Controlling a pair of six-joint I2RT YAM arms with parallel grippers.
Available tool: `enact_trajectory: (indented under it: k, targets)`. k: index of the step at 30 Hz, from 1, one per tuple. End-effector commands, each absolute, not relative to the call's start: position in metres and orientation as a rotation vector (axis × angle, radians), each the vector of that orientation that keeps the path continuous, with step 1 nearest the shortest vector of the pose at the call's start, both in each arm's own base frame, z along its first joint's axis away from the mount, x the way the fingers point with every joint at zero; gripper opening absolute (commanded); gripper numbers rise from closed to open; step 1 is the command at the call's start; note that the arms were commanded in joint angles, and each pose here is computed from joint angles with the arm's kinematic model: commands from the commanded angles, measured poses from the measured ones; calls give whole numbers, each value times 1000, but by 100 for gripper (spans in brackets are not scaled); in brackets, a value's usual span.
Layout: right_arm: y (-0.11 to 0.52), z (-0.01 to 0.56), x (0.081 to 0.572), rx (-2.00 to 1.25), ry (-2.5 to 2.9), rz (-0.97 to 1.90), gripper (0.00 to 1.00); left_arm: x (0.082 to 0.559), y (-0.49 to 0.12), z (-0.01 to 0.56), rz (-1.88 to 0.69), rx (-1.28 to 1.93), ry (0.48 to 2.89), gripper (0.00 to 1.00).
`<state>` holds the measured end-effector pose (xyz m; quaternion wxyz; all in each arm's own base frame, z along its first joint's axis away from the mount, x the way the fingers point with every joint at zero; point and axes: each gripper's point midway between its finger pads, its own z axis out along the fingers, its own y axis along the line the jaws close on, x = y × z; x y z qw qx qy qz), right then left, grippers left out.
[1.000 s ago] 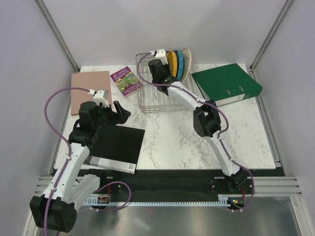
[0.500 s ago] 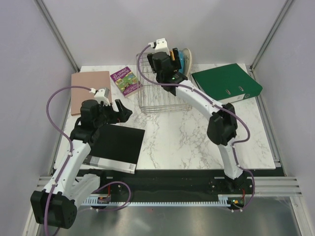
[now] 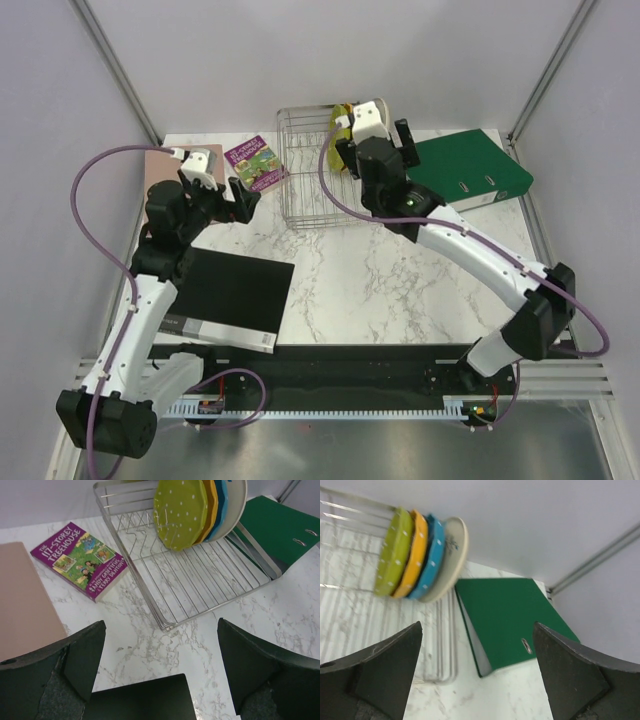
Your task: Load the plates into the dish rack
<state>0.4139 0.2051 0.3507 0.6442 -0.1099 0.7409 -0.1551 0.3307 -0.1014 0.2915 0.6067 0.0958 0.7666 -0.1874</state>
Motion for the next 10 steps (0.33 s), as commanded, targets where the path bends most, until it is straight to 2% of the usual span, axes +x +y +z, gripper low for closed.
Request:
enact_trajectory:
  k: [1, 10]
  targets:
    - [154, 350, 379, -234, 1694, -513, 98, 341, -94, 331, -322, 310, 1659, 100]
    - [103, 316, 342, -240, 1751, -579, 98, 334, -90, 342, -273, 370, 1656, 100]
